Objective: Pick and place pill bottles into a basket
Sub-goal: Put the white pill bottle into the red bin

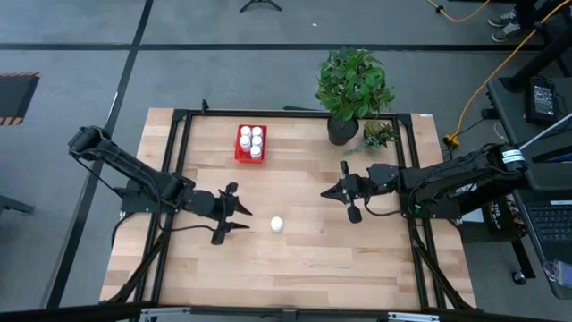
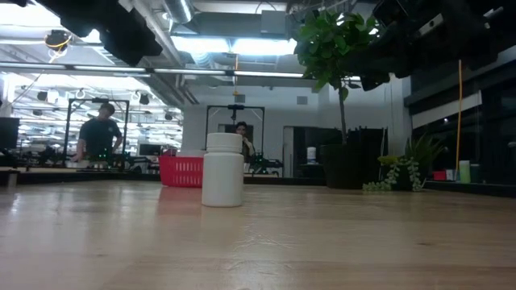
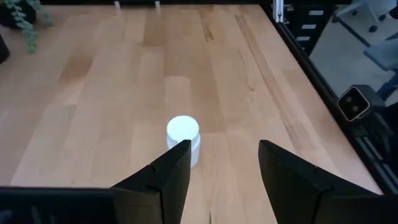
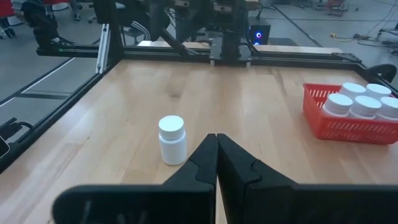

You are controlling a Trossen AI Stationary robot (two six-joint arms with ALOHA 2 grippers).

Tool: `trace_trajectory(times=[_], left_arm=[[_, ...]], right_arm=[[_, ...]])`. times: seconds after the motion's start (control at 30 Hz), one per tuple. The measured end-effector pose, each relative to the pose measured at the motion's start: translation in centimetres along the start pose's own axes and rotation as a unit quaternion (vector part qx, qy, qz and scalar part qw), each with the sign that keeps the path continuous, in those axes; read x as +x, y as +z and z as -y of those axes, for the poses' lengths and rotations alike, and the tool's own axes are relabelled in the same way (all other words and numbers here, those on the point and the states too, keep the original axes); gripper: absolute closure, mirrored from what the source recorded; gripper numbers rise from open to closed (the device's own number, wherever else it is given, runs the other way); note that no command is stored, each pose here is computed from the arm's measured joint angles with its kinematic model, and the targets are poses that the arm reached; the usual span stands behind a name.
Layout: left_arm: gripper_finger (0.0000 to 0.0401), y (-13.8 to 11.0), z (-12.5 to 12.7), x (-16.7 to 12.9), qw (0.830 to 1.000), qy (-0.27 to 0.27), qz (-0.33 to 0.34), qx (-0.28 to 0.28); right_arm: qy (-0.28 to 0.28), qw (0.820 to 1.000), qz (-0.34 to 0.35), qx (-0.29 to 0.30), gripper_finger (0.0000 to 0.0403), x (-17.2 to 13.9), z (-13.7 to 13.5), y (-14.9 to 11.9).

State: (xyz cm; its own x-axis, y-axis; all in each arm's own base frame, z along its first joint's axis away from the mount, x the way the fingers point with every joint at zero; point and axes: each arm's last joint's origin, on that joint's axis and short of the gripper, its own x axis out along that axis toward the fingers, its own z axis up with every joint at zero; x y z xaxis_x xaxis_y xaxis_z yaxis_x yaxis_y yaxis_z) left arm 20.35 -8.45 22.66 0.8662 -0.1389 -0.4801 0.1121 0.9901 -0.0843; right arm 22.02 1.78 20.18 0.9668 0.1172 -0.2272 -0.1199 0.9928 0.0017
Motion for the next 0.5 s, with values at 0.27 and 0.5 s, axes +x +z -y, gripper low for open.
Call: trace_trajectory(times=[0.27, 0.5], left_arm=[[0.0221, 0.12, 0.14, 0.18, 1.0, -0.013, 0.006, -0.002], [0.0221, 0.18, 0.15, 0.18, 1.0, -0.014, 0.008, -0.001]], right_arm=[[0.0, 1.0, 0.003, 0.002, 0.0393, 0.0, -0.01, 0.06], [0.001, 1.0, 0.001, 0.002, 0.0393, 0.0, -0.02, 0.03]])
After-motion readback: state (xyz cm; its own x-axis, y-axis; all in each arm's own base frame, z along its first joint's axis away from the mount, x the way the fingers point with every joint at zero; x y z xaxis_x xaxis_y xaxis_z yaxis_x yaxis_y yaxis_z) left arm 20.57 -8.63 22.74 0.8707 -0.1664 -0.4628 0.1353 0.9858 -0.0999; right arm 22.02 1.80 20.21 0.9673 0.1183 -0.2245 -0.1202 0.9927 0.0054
